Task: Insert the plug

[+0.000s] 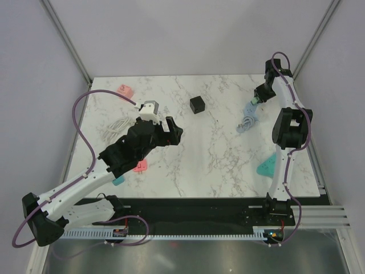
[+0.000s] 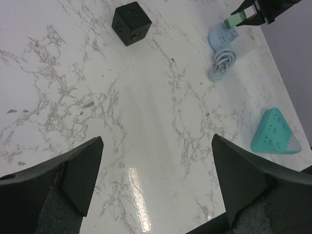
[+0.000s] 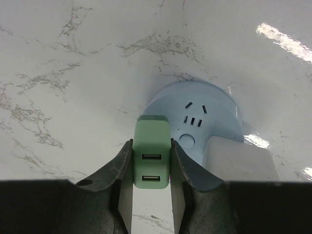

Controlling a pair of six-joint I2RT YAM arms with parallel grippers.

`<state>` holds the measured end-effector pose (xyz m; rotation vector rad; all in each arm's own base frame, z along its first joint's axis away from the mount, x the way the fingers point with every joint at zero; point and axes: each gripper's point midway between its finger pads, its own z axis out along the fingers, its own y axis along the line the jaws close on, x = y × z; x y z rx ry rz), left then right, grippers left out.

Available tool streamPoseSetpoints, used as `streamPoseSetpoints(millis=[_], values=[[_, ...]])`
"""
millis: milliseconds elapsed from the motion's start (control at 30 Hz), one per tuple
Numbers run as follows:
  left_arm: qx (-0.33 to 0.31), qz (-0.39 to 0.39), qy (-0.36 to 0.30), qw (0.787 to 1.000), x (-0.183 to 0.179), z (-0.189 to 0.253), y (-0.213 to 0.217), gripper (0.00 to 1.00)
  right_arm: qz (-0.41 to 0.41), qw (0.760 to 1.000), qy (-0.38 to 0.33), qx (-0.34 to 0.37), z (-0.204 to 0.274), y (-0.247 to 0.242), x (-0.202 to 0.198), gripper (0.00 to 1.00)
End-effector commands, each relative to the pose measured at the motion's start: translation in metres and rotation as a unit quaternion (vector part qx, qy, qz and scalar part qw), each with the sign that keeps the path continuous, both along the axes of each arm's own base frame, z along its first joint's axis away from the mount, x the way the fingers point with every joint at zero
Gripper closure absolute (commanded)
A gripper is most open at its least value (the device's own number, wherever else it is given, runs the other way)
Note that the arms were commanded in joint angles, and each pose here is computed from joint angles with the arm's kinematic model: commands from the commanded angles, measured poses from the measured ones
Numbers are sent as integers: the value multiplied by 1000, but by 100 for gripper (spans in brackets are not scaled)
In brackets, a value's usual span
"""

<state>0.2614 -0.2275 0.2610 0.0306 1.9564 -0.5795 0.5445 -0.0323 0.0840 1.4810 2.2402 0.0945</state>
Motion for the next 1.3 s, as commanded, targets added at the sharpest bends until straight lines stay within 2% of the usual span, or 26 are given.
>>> streamPoseSetpoints(millis=[0,1267], values=[[-10,14,-20,1000,4,14,3,0,9,1000,12,8,-9,3,2,100],[-16,14,-22,1000,2,17,4,1,12,999,48,-22,-6,2,-26,100]])
